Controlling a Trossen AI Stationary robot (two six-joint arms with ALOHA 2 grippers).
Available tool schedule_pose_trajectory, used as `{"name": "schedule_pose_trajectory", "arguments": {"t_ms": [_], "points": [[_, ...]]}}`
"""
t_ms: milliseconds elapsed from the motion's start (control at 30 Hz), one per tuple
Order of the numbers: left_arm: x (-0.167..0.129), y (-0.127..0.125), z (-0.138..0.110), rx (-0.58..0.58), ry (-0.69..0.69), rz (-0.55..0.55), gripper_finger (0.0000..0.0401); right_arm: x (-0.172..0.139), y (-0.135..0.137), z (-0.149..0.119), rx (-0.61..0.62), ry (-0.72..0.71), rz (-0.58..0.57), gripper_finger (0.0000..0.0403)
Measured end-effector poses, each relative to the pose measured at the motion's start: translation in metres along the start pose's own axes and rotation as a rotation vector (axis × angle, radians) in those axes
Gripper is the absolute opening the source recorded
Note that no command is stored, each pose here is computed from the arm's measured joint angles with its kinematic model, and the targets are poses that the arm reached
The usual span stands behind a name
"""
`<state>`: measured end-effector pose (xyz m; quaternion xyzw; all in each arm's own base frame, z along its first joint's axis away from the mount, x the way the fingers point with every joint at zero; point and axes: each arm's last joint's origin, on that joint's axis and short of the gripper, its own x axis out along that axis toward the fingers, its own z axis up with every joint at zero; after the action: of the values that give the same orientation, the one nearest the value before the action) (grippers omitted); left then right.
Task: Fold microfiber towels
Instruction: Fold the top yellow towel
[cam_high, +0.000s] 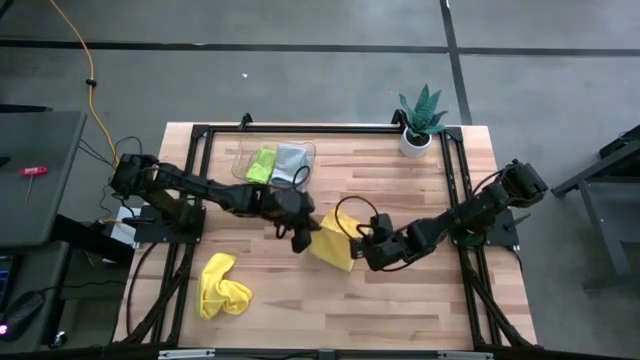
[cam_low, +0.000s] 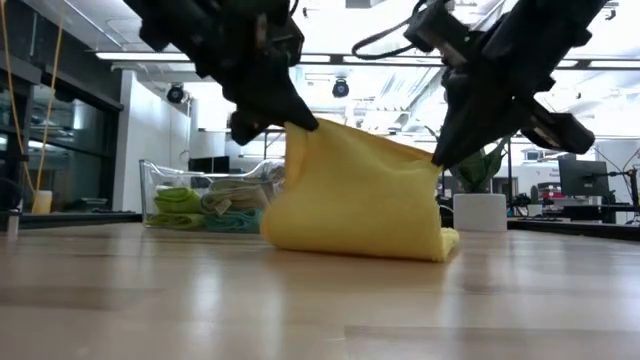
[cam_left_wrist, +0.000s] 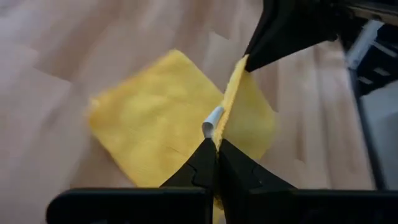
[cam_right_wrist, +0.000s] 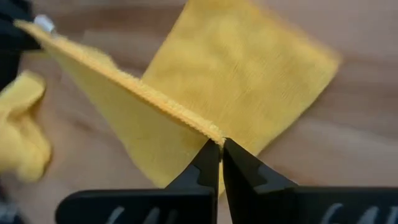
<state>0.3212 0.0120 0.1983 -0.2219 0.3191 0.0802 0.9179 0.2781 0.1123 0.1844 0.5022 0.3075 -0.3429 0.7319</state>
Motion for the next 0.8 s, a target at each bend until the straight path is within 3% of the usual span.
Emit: {"name": "schedule_pose_trajectory", "arguments": {"t_ms": [333, 600, 800], "points": [[0.007, 0.021, 0.013, 0.193, -0.072, 0.027, 0.0, 0.003, -0.006, 0.01, 0.044, -0.087, -0.061, 0.0], [0.038, 0.033, -0.004, 0.203, 0.002, 0.028, 0.0, 0.003, -0.008, 0.011, 0.071, -0.077, -0.087, 0.0], [0.043, 0.037, -0.002, 0.252, -0.057, 0.133, 0.0, 0.003, -0.013, 0.012, 0.1, -0.089, -0.128, 0.0]]}}
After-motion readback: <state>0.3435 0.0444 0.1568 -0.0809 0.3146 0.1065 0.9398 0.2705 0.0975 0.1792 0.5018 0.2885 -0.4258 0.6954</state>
